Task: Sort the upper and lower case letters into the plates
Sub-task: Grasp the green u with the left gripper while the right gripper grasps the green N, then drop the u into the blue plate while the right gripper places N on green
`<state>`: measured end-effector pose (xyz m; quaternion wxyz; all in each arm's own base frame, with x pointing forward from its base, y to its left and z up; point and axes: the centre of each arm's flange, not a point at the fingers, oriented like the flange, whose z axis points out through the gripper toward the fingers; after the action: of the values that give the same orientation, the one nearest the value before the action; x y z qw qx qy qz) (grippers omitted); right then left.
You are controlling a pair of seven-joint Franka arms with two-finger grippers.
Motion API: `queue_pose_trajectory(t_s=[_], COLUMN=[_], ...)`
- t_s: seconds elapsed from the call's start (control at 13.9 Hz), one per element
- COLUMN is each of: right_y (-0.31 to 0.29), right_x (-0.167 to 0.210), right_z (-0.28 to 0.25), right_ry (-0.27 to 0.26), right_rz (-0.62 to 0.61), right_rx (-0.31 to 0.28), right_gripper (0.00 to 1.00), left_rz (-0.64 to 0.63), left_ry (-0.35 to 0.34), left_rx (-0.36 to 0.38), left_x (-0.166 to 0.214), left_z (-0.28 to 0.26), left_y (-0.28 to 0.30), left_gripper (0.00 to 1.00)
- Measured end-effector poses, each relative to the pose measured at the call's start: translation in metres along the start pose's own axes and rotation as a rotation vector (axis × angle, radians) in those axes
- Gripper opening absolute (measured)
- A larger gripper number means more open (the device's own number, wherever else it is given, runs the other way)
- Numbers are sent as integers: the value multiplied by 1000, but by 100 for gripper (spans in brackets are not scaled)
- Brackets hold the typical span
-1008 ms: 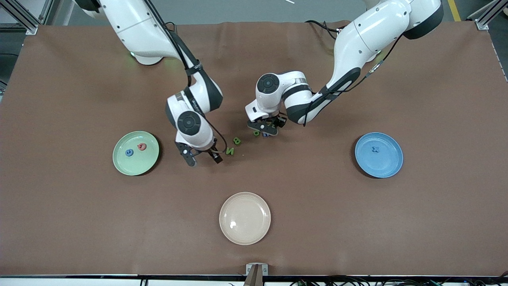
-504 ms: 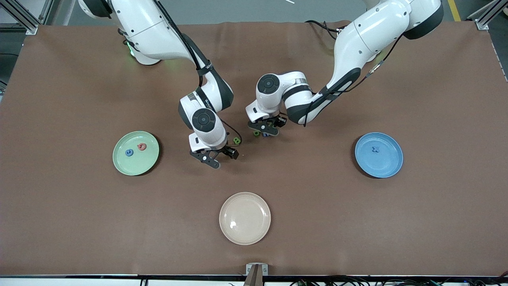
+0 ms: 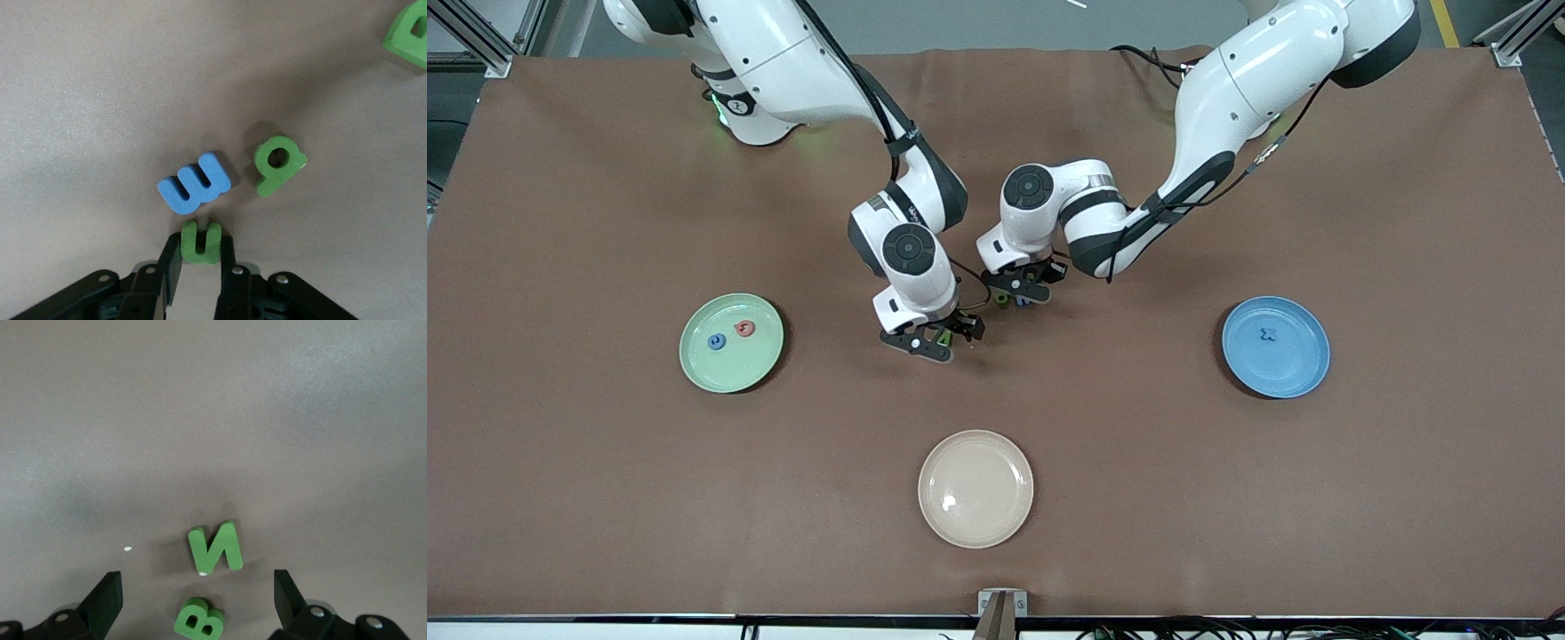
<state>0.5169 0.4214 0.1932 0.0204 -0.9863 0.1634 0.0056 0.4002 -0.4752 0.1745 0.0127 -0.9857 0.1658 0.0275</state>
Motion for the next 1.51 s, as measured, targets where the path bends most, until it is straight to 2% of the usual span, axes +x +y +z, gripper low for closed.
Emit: queue_pose_trajectory(t_s=[0.22,0.5,0.72,0.94,1.01,1.22,1.51], right_y=[11,18,19,19,19,31,76], right_x=[0,2,3,6,8,18,67], right_z=[14,20,19,14,12,11,-19], right_ry=[24,27,28,33,34,8,-54], right_rz=[-29,-39,-37,-35,-31,-17,-49], right_rx=[19,11,11,16,18,-18,-74], right_gripper=[97,82,77,48,36,33,33], left_rz=[-28,-41,-91,-116,-103,-70,20], left_ry=[0,3,-5,-44,-65,-117,-158], left_rx=[0,0,8,35,45,49,13], left_x=[0,4,13,20,23,33,43], left_z=[0,-1,-14,-58,-77,-126,-147], left_y=[0,-5,-18,-43,-59,-127,-240], left_gripper=[26,26,26,26,26,26,26])
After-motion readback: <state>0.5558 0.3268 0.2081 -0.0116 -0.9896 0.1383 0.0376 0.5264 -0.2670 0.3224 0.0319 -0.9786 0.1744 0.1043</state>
